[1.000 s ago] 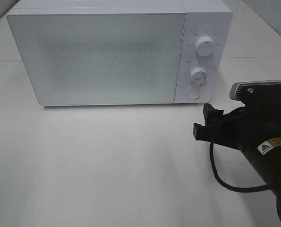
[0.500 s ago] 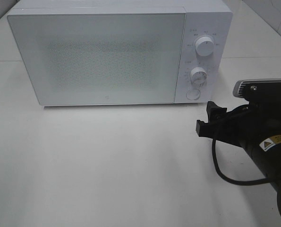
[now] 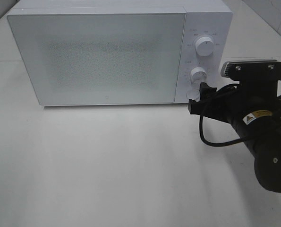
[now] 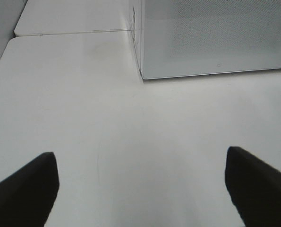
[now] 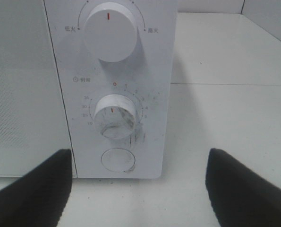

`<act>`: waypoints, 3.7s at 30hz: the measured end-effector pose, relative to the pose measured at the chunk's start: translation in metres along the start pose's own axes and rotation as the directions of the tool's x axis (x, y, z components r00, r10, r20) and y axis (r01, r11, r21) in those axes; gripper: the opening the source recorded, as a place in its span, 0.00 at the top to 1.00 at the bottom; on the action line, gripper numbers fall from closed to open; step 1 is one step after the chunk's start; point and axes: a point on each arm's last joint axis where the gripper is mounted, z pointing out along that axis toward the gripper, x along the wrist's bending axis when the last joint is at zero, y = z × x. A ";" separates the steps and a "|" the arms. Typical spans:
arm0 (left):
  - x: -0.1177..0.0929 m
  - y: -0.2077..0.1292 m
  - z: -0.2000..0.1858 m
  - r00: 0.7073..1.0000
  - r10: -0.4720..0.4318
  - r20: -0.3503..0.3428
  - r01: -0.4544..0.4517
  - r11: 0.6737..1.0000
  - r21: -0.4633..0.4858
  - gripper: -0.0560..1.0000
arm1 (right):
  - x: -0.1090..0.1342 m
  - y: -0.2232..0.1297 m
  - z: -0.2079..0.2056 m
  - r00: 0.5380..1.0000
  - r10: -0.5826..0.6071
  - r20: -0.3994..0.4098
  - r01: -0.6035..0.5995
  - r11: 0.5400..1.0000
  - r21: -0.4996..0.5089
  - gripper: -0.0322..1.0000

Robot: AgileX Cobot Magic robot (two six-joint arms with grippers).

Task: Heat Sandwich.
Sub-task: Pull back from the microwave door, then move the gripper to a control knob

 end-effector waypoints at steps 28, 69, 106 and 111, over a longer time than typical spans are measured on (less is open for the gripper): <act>0.000 0.000 0.000 1.000 0.000 0.000 0.000 1.000 -0.001 0.11 | 0.014 -0.004 0.083 0.999 0.020 -0.046 -0.019 1.000 0.020 0.24; 0.000 0.000 0.000 1.000 0.000 0.000 0.000 1.000 -0.001 0.11 | 0.017 -0.005 0.085 0.999 0.040 -0.030 -0.039 0.998 0.041 0.24; 0.000 0.000 0.000 1.000 0.000 0.000 0.000 1.000 -0.001 0.11 | 0.018 -0.004 0.084 0.993 0.112 -0.023 -0.111 0.993 0.026 0.55; 0.000 0.000 0.000 1.000 0.000 0.000 0.000 1.000 -0.001 0.11 | 0.018 -0.004 0.084 0.973 0.231 -0.020 -0.230 0.973 0.028 0.55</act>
